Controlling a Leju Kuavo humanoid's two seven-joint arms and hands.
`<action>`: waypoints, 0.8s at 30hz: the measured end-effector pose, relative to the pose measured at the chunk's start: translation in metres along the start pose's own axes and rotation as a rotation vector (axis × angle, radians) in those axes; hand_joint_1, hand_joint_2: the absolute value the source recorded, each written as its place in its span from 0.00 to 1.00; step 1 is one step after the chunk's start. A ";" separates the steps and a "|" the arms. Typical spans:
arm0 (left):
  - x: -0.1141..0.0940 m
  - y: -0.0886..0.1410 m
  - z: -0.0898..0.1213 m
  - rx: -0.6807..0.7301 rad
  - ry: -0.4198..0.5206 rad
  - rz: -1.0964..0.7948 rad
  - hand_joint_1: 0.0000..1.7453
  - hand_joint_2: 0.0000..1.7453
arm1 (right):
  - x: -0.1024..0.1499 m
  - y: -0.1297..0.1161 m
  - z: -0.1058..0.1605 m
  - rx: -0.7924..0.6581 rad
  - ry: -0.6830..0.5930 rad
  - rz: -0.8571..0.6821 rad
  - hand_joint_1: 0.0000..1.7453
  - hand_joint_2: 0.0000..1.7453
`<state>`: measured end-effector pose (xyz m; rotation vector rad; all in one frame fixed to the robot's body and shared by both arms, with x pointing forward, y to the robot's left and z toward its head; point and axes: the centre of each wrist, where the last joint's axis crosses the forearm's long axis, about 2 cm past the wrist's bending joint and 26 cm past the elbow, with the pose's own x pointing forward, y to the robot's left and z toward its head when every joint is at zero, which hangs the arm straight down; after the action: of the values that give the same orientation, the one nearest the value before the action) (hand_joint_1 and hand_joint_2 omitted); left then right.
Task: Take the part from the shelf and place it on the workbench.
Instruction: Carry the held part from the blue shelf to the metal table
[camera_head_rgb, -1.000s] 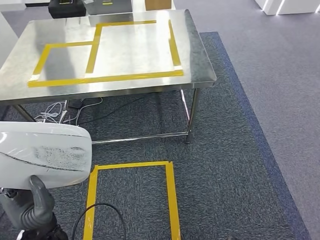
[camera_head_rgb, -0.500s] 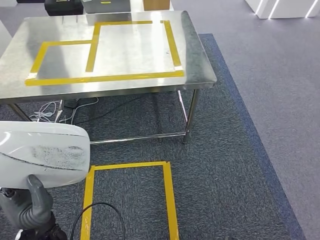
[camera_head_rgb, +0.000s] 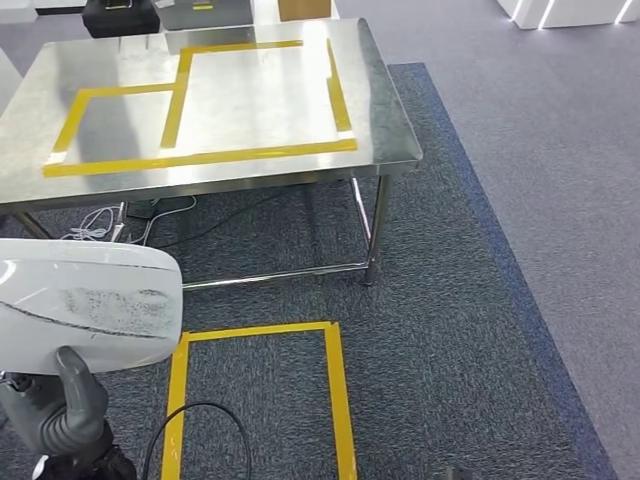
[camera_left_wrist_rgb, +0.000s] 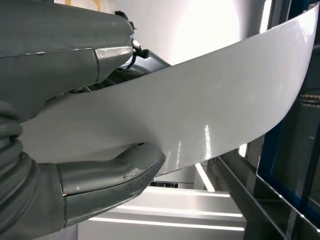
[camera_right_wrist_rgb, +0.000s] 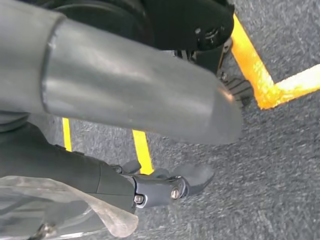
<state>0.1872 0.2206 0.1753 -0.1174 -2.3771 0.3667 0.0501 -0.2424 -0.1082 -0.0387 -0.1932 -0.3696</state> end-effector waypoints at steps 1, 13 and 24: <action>0.000 0.000 0.000 0.000 0.000 0.000 1.00 1.00 | 0.000 0.000 0.000 0.001 0.000 0.001 0.00 0.00; 0.000 0.001 -0.001 -0.002 -0.004 0.000 1.00 1.00 | 0.000 0.001 0.000 0.026 -0.017 0.030 0.00 0.00; -0.001 0.001 -0.002 -0.005 -0.004 0.001 1.00 1.00 | -0.002 0.001 0.000 0.043 -0.024 0.025 0.00 0.00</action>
<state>0.1887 0.2214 0.1758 -0.1196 -2.3822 0.3621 0.0490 -0.2406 -0.1083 -0.0031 -0.2246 -0.3400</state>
